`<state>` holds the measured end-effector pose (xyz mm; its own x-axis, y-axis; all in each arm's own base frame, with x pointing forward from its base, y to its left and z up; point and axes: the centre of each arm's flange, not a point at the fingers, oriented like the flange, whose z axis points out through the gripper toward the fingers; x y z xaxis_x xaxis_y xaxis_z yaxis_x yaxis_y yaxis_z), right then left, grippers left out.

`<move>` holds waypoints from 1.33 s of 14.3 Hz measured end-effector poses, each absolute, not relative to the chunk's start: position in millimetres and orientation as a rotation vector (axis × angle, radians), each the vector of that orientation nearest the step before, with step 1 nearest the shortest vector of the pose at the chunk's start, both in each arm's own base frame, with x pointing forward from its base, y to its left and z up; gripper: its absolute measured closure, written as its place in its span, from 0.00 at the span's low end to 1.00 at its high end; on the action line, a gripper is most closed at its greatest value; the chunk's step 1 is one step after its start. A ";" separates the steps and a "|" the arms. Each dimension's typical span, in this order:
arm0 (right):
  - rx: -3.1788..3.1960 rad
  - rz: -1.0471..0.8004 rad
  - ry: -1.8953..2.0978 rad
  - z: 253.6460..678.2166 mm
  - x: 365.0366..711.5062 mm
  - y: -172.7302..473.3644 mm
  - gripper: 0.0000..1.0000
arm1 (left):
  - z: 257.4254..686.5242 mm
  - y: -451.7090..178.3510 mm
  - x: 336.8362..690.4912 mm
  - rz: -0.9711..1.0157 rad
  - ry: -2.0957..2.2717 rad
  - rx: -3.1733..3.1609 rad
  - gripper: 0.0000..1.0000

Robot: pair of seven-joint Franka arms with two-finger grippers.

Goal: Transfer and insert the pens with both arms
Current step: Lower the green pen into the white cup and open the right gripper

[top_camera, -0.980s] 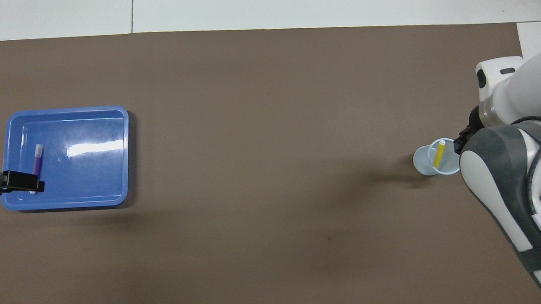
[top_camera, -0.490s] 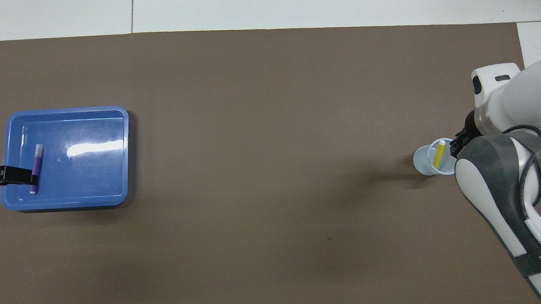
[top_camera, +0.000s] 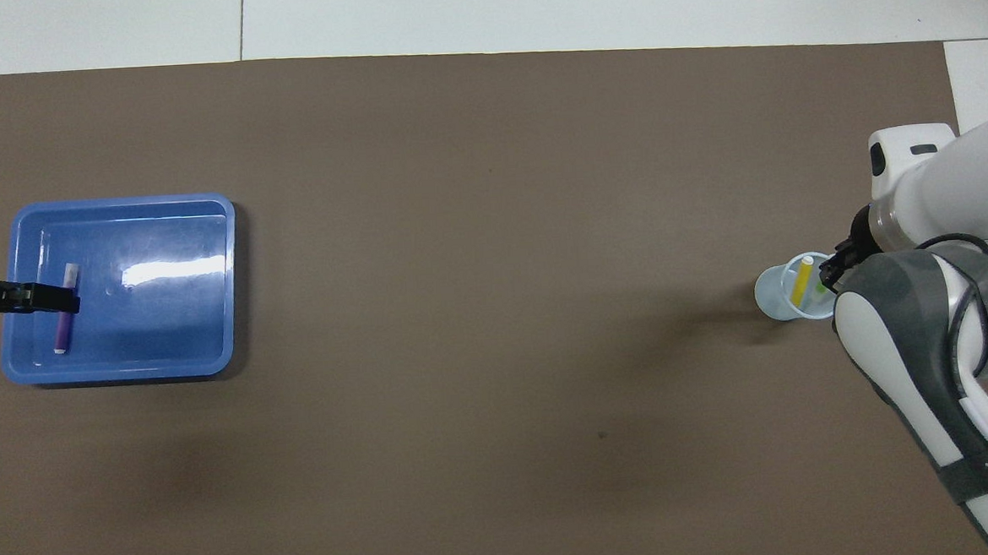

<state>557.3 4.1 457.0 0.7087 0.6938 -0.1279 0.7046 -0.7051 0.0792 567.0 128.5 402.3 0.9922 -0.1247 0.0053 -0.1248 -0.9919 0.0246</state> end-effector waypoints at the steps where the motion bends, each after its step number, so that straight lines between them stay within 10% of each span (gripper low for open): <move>1: 2.793 -0.133 1.140 456.9 557.3 4.1 0.54 | 395.2 130.0 570.1 0.015 -0.196 3.113 0.00; 6: 2.794 -0.127 1.135 458.7 557.2 5.6 0.01 | 359.5 147.4 582.6 0.048 -0.241 3.138 0.02; 19: 3.490 0.005 0.179 480.5 549.8 124.9 0.00 | 303.7 163.2 601.8 0.126 -0.256 3.139 0.10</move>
